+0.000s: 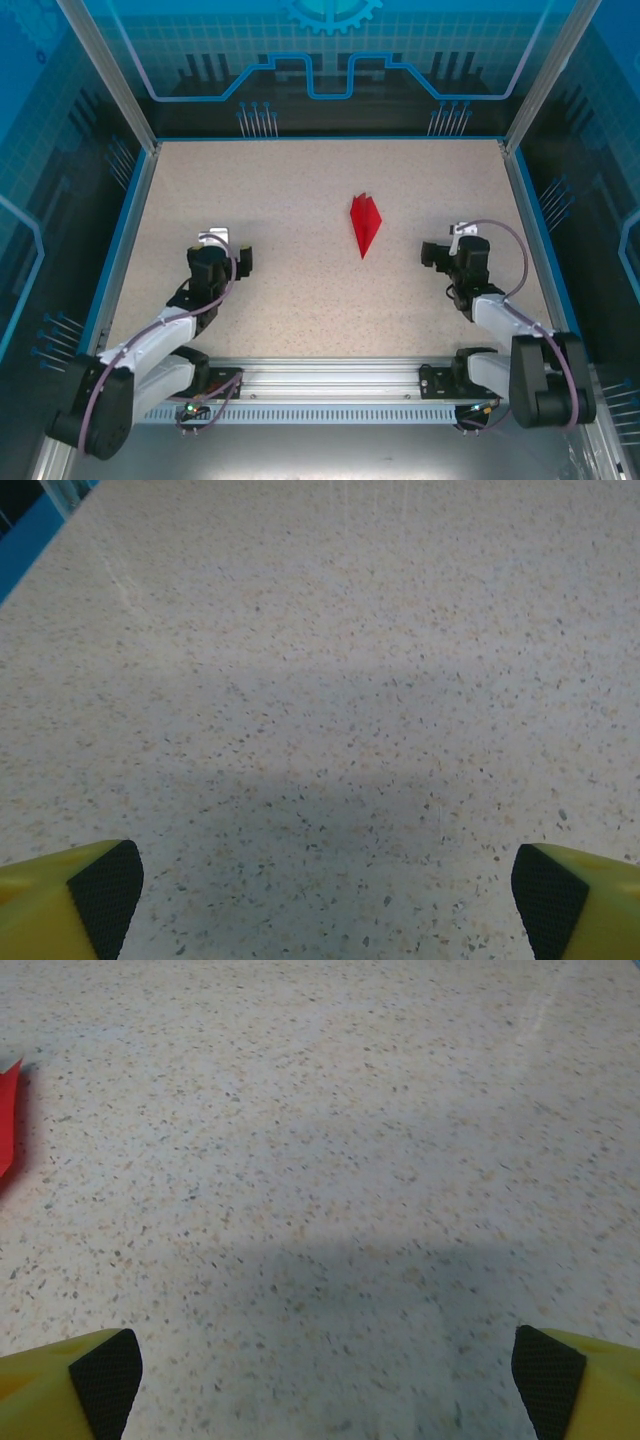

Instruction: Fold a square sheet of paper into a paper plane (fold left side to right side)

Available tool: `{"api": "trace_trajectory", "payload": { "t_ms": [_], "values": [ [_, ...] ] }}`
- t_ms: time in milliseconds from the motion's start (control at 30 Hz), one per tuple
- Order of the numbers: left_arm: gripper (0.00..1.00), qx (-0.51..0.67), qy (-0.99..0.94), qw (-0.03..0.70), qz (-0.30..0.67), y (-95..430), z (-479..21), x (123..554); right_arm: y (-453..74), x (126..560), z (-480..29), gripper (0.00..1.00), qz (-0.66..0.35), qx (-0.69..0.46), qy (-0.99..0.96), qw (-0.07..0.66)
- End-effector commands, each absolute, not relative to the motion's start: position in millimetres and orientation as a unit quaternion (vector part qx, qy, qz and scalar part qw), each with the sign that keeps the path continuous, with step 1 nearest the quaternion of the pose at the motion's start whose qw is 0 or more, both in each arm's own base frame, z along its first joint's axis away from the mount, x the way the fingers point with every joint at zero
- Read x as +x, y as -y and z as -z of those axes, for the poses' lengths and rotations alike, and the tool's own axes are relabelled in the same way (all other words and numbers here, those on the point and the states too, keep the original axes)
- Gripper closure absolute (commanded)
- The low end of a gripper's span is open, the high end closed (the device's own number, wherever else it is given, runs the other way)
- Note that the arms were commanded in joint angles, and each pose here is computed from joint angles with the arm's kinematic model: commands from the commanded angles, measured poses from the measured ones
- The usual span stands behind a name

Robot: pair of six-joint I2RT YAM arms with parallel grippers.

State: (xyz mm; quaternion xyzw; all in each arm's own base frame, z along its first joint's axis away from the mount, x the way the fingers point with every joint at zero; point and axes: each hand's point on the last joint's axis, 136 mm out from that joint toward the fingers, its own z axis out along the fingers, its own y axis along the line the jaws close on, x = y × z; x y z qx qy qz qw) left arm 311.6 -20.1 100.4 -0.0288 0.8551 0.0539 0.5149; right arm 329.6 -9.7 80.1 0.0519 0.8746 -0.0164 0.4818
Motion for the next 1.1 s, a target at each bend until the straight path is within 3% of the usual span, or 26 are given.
{"api": "trace_trajectory", "payload": {
  "t_ms": [0,667,1067],
  "values": [
    [0.01,0.001,-0.822,0.570,-0.018,33,-122,331,8,362,-119,0.01,0.009,0.030,-0.833,0.552],
    [0.01,0.002,-0.801,0.597,0.044,20,-120,371,-24,395,-94,0.01,-0.024,-0.053,-0.831,0.554],
    [0.01,-0.012,-0.831,0.555,0.043,13,-90,393,-27,396,-93,0.01,-0.008,-0.059,-0.831,0.552]
  ]
}}
